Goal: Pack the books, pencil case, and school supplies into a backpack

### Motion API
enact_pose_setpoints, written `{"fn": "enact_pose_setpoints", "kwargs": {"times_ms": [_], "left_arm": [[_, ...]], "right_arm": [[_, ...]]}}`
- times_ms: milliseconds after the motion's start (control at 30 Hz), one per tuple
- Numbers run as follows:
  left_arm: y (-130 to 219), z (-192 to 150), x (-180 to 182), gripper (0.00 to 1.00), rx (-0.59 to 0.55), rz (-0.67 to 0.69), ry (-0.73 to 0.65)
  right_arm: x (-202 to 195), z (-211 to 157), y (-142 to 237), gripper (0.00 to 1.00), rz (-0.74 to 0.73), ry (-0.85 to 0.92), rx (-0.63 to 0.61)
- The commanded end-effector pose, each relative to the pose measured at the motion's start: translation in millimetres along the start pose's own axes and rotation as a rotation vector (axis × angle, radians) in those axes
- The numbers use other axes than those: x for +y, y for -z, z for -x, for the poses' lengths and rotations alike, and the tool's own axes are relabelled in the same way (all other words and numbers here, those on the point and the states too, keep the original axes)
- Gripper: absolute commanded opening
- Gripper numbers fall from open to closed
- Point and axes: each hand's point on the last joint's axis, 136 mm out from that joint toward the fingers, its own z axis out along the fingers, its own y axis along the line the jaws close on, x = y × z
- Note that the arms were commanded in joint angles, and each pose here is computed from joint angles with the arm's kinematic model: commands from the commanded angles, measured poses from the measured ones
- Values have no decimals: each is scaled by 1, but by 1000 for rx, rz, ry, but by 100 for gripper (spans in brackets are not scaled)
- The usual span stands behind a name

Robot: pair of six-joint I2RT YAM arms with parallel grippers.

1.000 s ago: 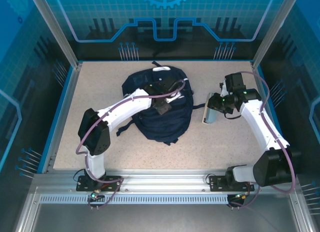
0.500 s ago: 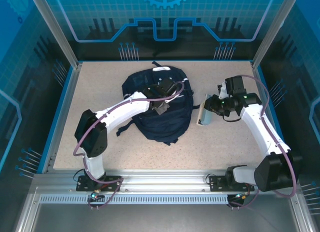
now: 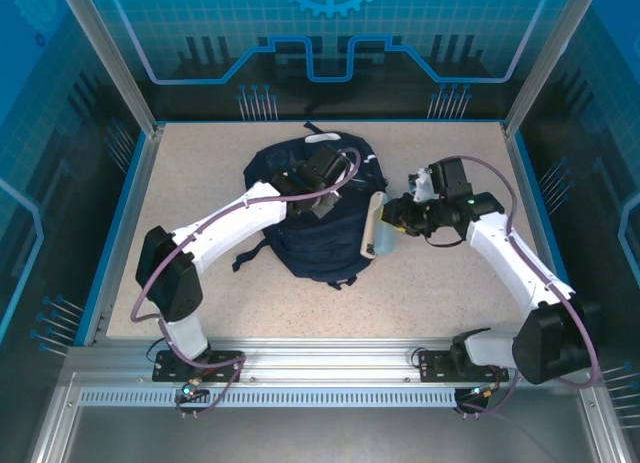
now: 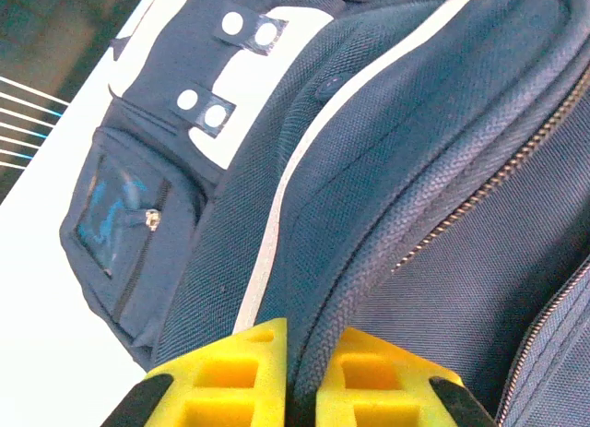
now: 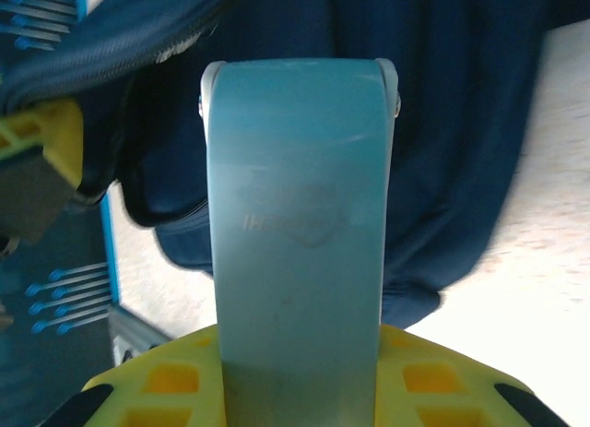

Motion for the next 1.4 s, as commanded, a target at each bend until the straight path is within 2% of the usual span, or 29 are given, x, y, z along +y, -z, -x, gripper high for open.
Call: {"fn": "enact_pose_setpoints", "kwargs": {"times_ms": [0, 167, 333, 667, 767, 1033, 1167, 1233, 1300, 1367], "left_arm": [[55, 60, 32, 4, -247, 45, 153], [62, 69, 32, 3, -276, 16, 193], [71, 70, 29, 2, -287, -19, 222], [78, 61, 18, 2, -264, -97, 249], [79, 63, 14, 3, -249, -128, 284], [85, 75, 19, 3, -233, -142, 378], [84, 76, 23, 4, -234, -146, 402], [82, 74, 24, 3, -225, -145, 405], [79, 72, 27, 3, -217, -135, 410], [77, 69, 30, 3, -209, -133, 418]], "right_arm": [[46, -8, -12, 25, 171, 25, 61], [69, -14, -35, 25, 239, -10, 136], [71, -2, -54, 23, 221, -85, 152], [57, 54, -63, 23, 195, -268, -21], [58, 64, -69, 23, 192, -277, -70], [79, 67, -105, 25, 199, -260, -90], [74, 72, -115, 33, 164, -272, -117], [76, 70, -118, 43, 154, -271, -89], [76, 65, -116, 58, 131, -255, -55], [75, 58, -109, 66, 107, -231, -37]]}}
